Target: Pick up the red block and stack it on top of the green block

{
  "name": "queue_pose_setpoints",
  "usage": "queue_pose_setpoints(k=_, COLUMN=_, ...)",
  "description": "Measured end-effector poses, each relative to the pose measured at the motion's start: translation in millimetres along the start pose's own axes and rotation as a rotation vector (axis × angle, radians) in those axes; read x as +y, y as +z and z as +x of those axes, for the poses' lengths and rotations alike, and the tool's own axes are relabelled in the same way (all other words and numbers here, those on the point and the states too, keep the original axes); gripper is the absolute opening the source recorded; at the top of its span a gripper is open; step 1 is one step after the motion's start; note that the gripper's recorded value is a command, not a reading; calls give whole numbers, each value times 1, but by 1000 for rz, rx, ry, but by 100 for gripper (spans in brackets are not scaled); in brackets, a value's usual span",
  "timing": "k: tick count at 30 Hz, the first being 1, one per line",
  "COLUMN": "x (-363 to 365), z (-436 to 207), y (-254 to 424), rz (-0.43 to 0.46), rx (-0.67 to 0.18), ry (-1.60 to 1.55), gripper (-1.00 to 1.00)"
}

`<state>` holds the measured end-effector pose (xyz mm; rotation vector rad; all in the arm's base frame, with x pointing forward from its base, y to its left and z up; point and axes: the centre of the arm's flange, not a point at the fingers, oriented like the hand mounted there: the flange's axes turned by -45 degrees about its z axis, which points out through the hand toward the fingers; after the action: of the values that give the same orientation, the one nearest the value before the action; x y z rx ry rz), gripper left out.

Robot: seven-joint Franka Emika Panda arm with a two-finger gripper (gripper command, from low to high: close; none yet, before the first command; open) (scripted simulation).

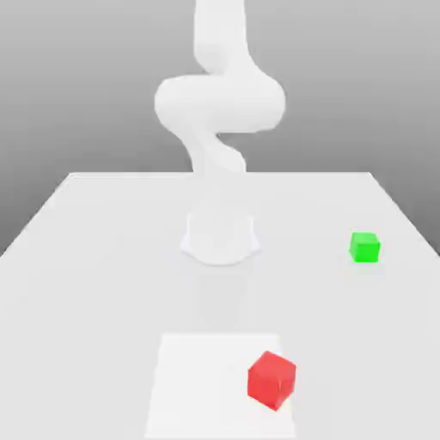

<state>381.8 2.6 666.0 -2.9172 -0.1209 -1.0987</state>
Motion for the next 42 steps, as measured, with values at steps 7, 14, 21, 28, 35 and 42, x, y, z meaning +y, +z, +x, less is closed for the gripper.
queue_pose_setpoints(k=7, x=-20, z=-41, y=154, rz=127, rx=-219, ry=-231, gripper=0)
queue_pose_setpoints(k=14, x=-51, z=-124, y=277, rz=225, rx=-423, ry=-471, gripper=0)
queue_pose_setpoints(k=21, x=-72, z=-234, y=360, rz=294, rx=-623, ry=-734, gripper=0)
queue_pose_setpoints(k=28, x=-72, z=-301, y=420, rz=305, rx=-673, ry=-796, gripper=-100)
queue_pose_setpoints(k=35, x=-72, z=-303, y=422, rz=306, rx=-675, ry=-797, gripper=-100)
queue_pose_setpoints(k=42, x=-94, z=-269, y=371, rz=351, rx=-663, ry=-895, gripper=-100)
